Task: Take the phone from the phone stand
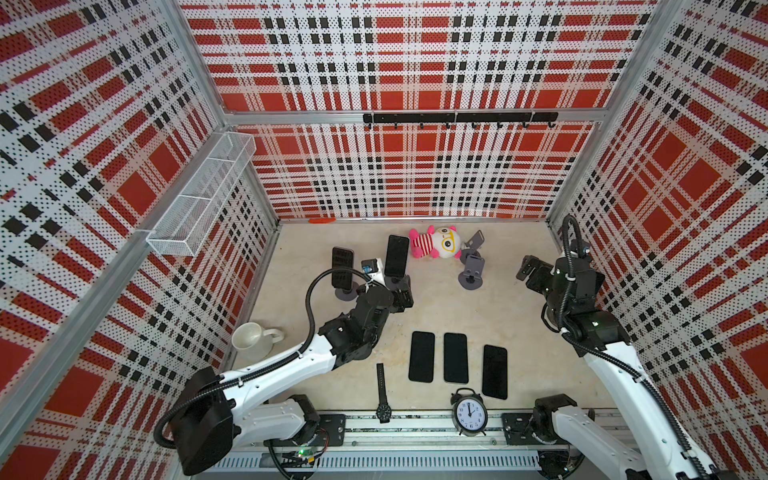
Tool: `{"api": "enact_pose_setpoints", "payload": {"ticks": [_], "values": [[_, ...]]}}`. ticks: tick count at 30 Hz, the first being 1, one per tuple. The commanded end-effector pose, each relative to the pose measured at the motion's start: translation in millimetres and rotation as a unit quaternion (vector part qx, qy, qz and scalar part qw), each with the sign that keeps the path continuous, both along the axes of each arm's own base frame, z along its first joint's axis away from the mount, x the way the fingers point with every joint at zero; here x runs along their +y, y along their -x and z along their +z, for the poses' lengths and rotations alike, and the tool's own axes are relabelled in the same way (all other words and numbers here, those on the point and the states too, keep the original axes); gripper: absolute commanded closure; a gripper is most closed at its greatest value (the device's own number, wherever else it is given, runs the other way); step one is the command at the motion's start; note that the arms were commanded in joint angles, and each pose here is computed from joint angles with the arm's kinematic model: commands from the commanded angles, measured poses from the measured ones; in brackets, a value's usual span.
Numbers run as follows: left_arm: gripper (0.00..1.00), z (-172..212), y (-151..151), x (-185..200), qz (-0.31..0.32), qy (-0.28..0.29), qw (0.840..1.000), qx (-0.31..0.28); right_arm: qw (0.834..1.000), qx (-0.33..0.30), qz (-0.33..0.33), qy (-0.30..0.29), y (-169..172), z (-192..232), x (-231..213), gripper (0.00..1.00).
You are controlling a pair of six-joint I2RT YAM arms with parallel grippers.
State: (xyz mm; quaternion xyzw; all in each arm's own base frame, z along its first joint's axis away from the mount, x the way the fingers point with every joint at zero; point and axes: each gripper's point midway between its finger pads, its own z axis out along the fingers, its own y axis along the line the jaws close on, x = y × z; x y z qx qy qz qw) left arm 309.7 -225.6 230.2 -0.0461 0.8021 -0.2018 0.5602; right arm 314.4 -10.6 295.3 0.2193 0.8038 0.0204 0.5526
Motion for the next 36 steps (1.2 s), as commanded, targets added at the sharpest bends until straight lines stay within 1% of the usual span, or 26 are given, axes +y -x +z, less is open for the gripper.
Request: {"api": "enact_pose_setpoints", "payload": {"ticks": [1, 6, 7, 8, 9, 10, 11, 13, 16, 17, 18, 19, 20, 22, 24, 25, 26, 27, 29, 34, 36], "values": [[0.02, 25, 0, -7, -0.016, 0.014, 0.998, -0.059, 0.998, 0.034, -0.044, 0.016, 10, 3, -24, 0.0], [0.02, 2, 16, -24, -0.042, -0.027, 0.996, -0.073, 0.993, 0.075, -0.093, -0.015, 6, 0, -69, 0.0], [0.02, -3, 19, -26, -0.043, -0.035, 0.996, -0.071, 0.992, 0.083, -0.098, -0.02, 5, -2, -76, 0.02], [0.02, -9, 22, -31, -0.048, -0.041, 0.996, -0.069, 0.991, 0.088, -0.098, -0.02, 4, -2, -83, 0.08], [0.02, -14, 26, -35, -0.056, -0.041, 0.995, -0.064, 0.992, 0.092, -0.088, -0.021, 3, 0, -85, 0.08], [0.02, -20, 30, -41, -0.07, -0.036, 0.995, -0.056, 0.992, 0.094, -0.088, -0.017, 2, 3, -89, 0.06], [0.02, -26, 36, -49, -0.09, -0.027, 0.994, -0.049, 0.991, 0.092, -0.098, -0.011, 3, 7, -95, 0.01], [0.02, -35, 47, -63, -0.128, -0.019, 0.991, -0.046, 0.99, 0.089, -0.107, 0.002, -1, 12, -102, 0.0], [0.02, -49, 52, -68, -0.141, -0.039, 0.989, -0.04, 0.985, 0.095, -0.137, 0.036, -4, 12, -119, 0.0], [0.02, -51, 52, -69, -0.143, -0.044, 0.988, -0.039, 0.986, 0.092, -0.127, 0.058, -9, 14, -121, 0.0], [0.02, -53, 53, -70, -0.145, -0.046, 0.988, -0.037, 0.988, 0.087, -0.099, 0.077, -16, 13, -118, 0.0], [0.02, -57, 54, -70, -0.149, -0.049, 0.987, -0.034, 0.991, 0.071, -0.069, 0.093, -23, 16, -113, 0.0], [0.02, -61, 57, -71, -0.152, -0.049, 0.987, -0.031, 0.992, 0.055, -0.061, 0.1, -26, 20, -114, 0.0], [0.02, -70, 61, -74, -0.161, -0.051, 0.985, -0.028, 0.992, 0.037, -0.082, 0.09, -24, 28, -124, 0.0], [0.02, -75, 62, -79, -0.169, -0.046, 0.984, -0.02, 0.995, 0.035, -0.073, 0.052, -26, 26, -130, 0.0], [0.02, -76, 64, -81, -0.175, -0.045, 0.983, -0.018, 0.996, 0.042, -0.069, 0.035, -28, 20, -132, 0.0], [0.02, -77, 64, -82, -0.177, -0.047, 0.983, -0.017, 0.996, 0.053, -0.063, 0.031, -32, 13, -132, 0.0], [0.02, -78, 65, -82, -0.177, -0.048, 0.983, -0.016, 0.996, 0.063, -0.056, 0.032, -35, 6, -132, 0.0], [0.02, -79, 66, -81, -0.177, -0.051, 0.983, -0.017, 0.994, 0.084, -0.061, 0.036, -38, -8, -137, 0.0], [0.02, -81, 64, -75, -0.164, -0.058, 0.985, -0.02, 0.985, 0.111, -0.093, 0.091, -29, -16, -155, 0.0], [0.02, -82, 63, -75, -0.162, -0.062, 0.985, -0.02, 0.981, 0.129, -0.096, 0.11, -30, -24, -161, 0.0]]}}
